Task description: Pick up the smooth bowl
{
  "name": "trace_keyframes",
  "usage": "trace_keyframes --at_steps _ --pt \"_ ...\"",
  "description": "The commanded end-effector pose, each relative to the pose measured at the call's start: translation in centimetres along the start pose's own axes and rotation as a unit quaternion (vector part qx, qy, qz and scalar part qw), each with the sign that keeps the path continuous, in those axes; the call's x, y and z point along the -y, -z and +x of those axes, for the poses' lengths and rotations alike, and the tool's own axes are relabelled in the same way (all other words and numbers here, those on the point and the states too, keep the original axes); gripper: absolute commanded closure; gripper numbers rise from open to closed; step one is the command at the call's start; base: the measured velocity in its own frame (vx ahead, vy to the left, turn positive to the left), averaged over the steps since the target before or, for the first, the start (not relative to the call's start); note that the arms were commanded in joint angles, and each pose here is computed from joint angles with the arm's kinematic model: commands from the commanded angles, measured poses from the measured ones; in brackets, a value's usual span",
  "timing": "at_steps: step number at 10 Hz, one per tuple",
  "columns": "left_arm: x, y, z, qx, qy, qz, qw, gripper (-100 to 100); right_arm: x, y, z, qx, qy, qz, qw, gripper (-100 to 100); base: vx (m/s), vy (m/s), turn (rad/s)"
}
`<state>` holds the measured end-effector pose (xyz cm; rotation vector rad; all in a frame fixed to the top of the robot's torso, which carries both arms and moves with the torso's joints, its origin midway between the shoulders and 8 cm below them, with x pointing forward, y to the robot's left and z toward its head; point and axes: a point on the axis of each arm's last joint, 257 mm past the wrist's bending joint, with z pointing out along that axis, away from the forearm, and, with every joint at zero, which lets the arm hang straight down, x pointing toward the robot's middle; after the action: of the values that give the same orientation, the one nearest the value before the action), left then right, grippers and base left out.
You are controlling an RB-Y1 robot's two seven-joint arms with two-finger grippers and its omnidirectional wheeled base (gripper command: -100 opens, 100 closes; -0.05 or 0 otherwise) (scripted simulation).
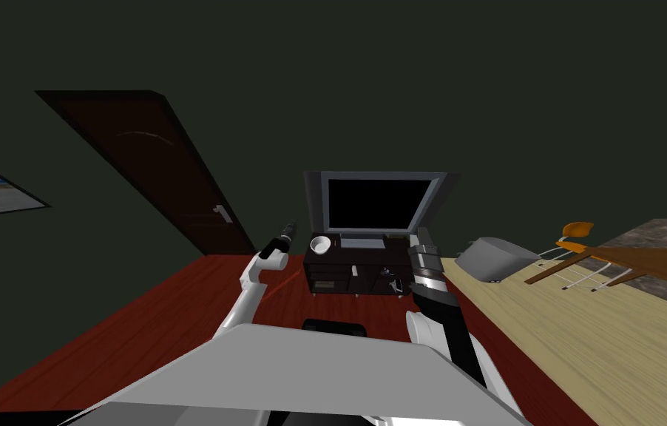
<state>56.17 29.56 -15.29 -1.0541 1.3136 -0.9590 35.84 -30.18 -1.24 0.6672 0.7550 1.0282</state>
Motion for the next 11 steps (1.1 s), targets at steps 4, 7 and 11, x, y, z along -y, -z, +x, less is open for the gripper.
trace_keyframes --at_steps 4,7,11 --pt "-3.5 -0.6 1.0 -0.014 -0.003 -0.062 0.9980 -100 0.0 0.0 0.0 0.000 0.000 0.000 1.0000 0 0.017 -0.016 -0.015" --pt "-7.2 -1.0 2.2 -0.029 -0.009 -0.120 0.9923 -100 0.0 0.0 0.0 0.000 0.000 0.000 1.0000 0 0.032 -0.023 -0.020" --pt "-11.6 -0.7 3.5 -0.047 -0.015 -0.191 0.9803 -100 0.0 0.0 0.0 0.000 0.000 0.000 1.0000 0 0.042 -0.025 -0.017"
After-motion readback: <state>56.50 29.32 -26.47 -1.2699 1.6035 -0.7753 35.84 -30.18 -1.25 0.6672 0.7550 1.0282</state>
